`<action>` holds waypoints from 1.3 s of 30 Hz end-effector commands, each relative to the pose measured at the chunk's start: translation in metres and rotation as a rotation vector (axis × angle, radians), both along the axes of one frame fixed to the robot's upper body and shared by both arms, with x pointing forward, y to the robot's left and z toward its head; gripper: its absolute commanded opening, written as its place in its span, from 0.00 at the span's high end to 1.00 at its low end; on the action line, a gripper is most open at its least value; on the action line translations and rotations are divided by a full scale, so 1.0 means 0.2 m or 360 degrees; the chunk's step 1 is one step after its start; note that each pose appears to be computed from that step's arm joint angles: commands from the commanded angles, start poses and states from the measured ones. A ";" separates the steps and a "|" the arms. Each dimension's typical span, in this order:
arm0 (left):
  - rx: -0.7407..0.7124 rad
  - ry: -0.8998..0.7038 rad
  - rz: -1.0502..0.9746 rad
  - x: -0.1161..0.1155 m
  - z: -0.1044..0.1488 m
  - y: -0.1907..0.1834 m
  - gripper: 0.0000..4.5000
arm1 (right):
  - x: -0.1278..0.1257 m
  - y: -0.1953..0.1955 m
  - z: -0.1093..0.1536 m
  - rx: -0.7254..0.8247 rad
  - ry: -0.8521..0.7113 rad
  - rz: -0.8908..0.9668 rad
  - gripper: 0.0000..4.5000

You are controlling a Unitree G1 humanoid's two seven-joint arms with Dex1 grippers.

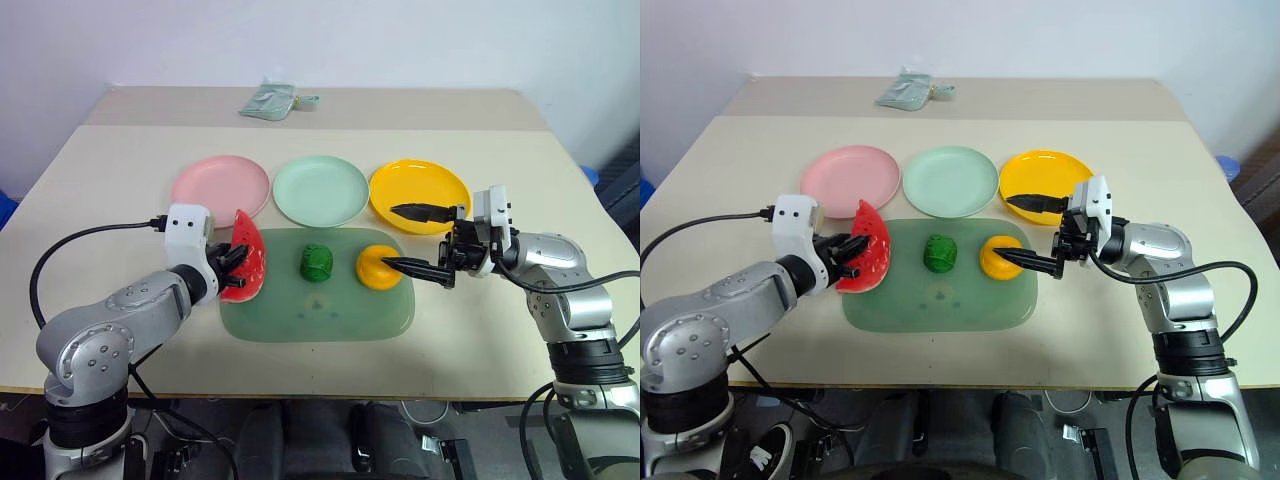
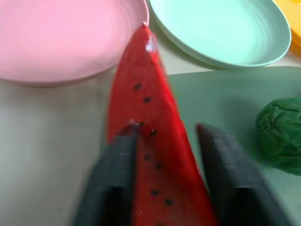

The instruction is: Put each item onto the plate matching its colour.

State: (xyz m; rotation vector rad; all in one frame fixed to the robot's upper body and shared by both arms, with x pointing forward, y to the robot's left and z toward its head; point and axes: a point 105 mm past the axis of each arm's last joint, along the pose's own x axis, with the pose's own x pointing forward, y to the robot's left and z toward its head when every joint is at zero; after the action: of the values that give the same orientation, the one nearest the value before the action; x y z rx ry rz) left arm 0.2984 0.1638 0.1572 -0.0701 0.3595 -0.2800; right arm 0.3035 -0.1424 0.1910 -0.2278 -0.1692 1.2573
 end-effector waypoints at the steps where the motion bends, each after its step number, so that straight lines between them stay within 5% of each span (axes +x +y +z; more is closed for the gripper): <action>1: 0.0029 -0.0073 -0.0013 0.01 0.06 0.01 0.72 | -0.01 0.01 0.07 0.0024 -0.0092 0.0009 0.00; 12: 0.0054 -0.0093 -0.0067 0.02 0.08 0.02 0.72 | 0.00 0.02 0.08 0.0024 -0.0100 -0.0007 0.00; 16: 0.0052 -0.0063 -0.0121 -0.01 0.05 0.00 0.99 | 0.00 0.01 0.08 0.0016 -0.0104 -0.0016 0.00; 25: 0.0092 -0.0124 -0.0065 0.02 0.09 0.04 0.99 | 0.00 0.01 0.07 0.0019 -0.0101 -0.0016 0.00; 32: 0.0093 -0.0338 -0.0094 0.13 0.28 0.04 0.99 | 0.03 0.05 0.15 0.0111 -0.0205 -0.0037 0.00; 39: 0.0160 -0.0500 0.0045 0.35 0.39 0.19 0.99 | 0.14 0.10 0.19 0.0220 -0.0312 -0.0207 0.00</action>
State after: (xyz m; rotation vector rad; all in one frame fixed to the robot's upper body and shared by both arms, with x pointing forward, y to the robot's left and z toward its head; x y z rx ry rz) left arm 0.3604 0.1932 0.2175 0.0366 0.1399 -0.2614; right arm 0.3312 -0.1230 0.2201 -0.2178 -0.3614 1.1081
